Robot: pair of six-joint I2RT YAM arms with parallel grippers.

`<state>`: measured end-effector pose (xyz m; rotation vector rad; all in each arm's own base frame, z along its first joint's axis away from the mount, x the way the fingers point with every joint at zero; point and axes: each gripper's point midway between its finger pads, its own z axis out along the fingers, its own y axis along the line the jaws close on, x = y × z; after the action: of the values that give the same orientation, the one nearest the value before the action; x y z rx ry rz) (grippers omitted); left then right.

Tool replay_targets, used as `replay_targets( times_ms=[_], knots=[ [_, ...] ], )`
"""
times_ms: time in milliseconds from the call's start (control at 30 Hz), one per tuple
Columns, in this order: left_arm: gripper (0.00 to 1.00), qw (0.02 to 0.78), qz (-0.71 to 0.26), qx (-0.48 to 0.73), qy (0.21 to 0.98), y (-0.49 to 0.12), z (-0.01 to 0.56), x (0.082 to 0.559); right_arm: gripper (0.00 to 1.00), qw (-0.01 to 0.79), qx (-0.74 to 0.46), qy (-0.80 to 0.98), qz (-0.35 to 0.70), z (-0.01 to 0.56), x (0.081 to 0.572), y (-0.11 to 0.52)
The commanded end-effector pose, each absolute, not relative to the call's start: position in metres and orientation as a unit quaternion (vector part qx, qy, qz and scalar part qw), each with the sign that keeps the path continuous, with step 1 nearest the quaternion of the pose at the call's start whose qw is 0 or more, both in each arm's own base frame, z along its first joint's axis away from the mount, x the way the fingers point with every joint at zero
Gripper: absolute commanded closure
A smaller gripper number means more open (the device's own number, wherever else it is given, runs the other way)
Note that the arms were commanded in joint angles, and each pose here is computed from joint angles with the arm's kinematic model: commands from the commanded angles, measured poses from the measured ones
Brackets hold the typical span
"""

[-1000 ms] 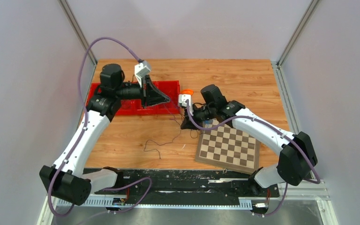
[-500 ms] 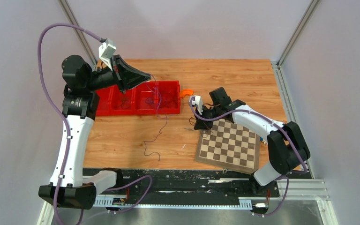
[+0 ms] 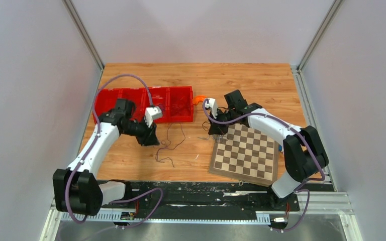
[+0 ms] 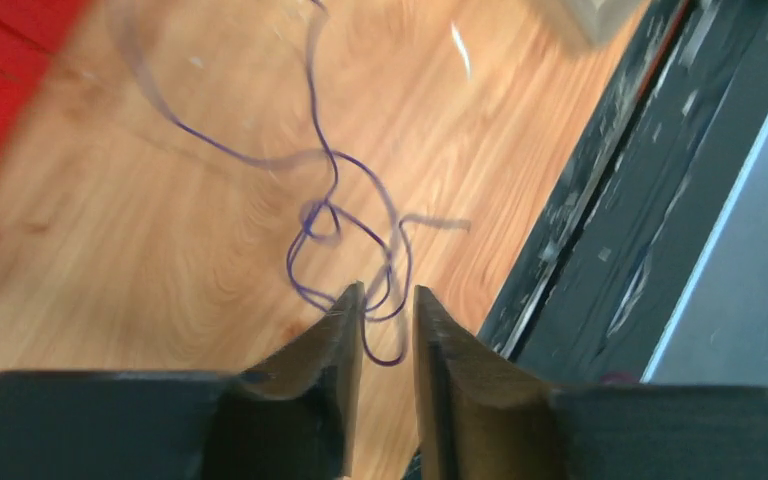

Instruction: Untangle the cables

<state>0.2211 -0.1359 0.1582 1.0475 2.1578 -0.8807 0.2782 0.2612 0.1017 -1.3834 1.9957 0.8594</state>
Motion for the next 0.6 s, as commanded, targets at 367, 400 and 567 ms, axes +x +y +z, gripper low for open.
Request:
replay_targets(
  times_ms=[367, 400, 567],
  knots=[
    [0.0, 0.277, -0.231, 0.524, 0.772, -0.127, 0.091, 0.214, 0.96, 0.275, -0.514, 0.744, 0.327, 0.107, 0.285, 0.265],
    [0.0, 0.285, -0.222, 0.529, 0.768, -0.128, 0.089, 0.218, 0.96, 0.274, -0.514, 0.744, 0.327, 0.106, 0.285, 0.265],
    [0.0, 0.286, -0.179, 0.561, 0.756, -0.141, 0.061, 0.223, 0.96, 0.27, -0.513, 0.746, 0.329, 0.104, 0.284, 0.266]
  ],
)
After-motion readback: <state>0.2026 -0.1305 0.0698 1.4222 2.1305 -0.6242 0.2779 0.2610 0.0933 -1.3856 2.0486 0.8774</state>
